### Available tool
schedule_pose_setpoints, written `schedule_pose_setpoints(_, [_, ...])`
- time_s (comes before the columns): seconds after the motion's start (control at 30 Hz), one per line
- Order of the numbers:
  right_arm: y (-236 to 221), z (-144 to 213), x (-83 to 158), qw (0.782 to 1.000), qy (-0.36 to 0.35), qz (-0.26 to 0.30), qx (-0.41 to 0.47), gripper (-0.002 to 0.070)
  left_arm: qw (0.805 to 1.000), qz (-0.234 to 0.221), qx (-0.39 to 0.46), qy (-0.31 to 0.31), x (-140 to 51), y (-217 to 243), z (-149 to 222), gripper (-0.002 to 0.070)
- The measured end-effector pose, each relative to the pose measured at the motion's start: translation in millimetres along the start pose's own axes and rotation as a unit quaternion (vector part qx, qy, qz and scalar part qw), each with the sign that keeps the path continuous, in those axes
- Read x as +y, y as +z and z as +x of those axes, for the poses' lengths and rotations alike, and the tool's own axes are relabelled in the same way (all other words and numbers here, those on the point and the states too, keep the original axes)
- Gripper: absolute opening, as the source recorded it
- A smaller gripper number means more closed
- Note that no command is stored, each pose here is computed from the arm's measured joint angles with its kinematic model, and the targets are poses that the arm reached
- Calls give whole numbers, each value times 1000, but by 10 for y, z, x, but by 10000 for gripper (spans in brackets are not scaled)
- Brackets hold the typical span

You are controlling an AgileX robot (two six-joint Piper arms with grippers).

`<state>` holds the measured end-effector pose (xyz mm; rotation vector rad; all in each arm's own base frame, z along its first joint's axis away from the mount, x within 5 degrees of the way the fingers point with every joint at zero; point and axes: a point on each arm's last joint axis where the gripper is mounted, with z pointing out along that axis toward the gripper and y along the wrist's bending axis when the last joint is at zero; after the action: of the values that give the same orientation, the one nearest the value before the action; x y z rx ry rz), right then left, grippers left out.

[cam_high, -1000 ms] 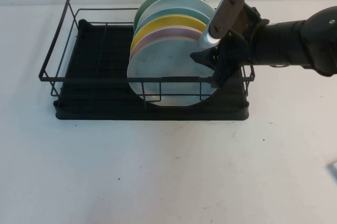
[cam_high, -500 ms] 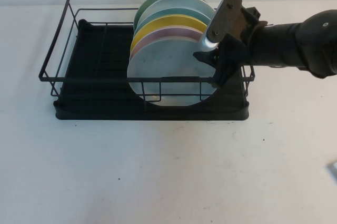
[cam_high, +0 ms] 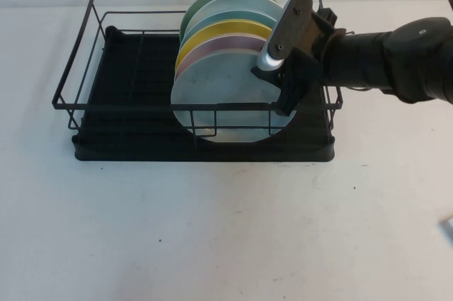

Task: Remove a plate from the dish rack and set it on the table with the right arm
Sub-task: Grasp the plate from the shelf, then place the plate from the table

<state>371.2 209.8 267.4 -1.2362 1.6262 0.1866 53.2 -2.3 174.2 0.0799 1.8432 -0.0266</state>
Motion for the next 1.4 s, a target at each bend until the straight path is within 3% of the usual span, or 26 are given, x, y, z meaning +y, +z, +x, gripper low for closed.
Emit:
schedule_pose_setpoints(0.17, [61, 42, 9, 1000, 6, -3, 4, 245, 1000, 0, 0, 0, 0, 0, 0, -4])
schedule_pose_setpoints(0.37, [53, 18, 16, 1000, 9, -10, -3, 85, 1000, 0, 0, 0, 0, 0, 0, -4])
schedule_pose_setpoints(0.53, [-79, -121, -19, 1000, 7, -1, -23, 84, 1000, 0, 0, 0, 0, 0, 0, -4])
schedule_pose_setpoints(0.87, [-1089, -851, -227, 987, 29, 91, -127, 76, 1000, 0, 0, 0, 0, 0, 0, -4])
schedule_pose_setpoints(0.97, [-1376, -998, -218, 983, 51, 96, -150, 76, 1000, 0, 0, 0, 0, 0, 0, -4])
schedule_pose_setpoints(1.1, [-1674, -1100, -106, 982, 106, 49, -148, 76, 1000, 0, 0, 0, 0, 0, 0, -4])
schedule_pose_setpoints(1.2, [-1789, -1052, 25, 980, 176, -10, -90, 76, 1000, 0, 0, 0, 0, 0, 0, -4])
schedule_pose_setpoints(1.33, [-1771, -841, 212, 949, 302, -82, 36, 76, 1000, 0, 0, 0, 0, 0, 0, -4])
schedule_pose_setpoints(1.4, [-1726, -703, 311, 924, 360, -100, 84, 76, 1000, 0, 0, 0, 0, 0, 0, -4])
